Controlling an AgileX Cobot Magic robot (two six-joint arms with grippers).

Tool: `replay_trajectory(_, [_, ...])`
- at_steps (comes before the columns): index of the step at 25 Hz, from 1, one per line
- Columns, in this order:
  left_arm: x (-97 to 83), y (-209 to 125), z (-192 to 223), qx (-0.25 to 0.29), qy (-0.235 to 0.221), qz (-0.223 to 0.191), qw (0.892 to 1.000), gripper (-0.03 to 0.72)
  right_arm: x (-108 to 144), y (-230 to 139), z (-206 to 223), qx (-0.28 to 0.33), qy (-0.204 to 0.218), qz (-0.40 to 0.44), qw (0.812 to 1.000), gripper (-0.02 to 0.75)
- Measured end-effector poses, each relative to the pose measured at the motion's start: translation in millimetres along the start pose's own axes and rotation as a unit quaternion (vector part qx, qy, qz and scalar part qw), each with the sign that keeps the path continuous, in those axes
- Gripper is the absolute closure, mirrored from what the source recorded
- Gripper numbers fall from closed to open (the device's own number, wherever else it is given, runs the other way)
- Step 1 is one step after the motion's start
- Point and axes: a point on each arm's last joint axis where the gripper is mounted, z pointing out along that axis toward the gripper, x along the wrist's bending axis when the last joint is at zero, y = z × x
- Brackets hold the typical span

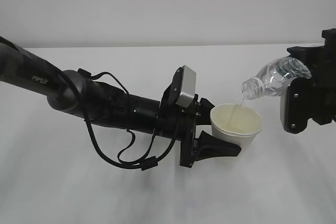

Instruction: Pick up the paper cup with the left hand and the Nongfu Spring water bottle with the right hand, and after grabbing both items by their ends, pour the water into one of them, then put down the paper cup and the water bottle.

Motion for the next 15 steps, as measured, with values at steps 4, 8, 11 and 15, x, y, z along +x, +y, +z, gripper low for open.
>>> replay_trajectory(4, [0.0,0.0,0.0,0.0,0.0,0.0,1.0,0.207,0.0,0.0,0.0,0.0,0.0,-0.001,1.0,0.31])
replay_trajectory(8, [0.0,0.0,0.0,0.0,0.0,0.0,1.0,0.207,0.0,0.0,0.0,0.0,0.0,-0.002,1.0,0.31])
replay_trajectory(11, [0.0,0.0,0.0,0.0,0.0,0.0,1.0,0.207,-0.2,0.0,0.0,0.0,-0.001,-0.005,1.0,0.31])
replay_trajectory(15, [0.0,0.0,0.0,0.0,0.0,0.0,1.0,0.207,-0.7,-0.1,0.0,0.0,-0.004,-0.007,1.0,0.31])
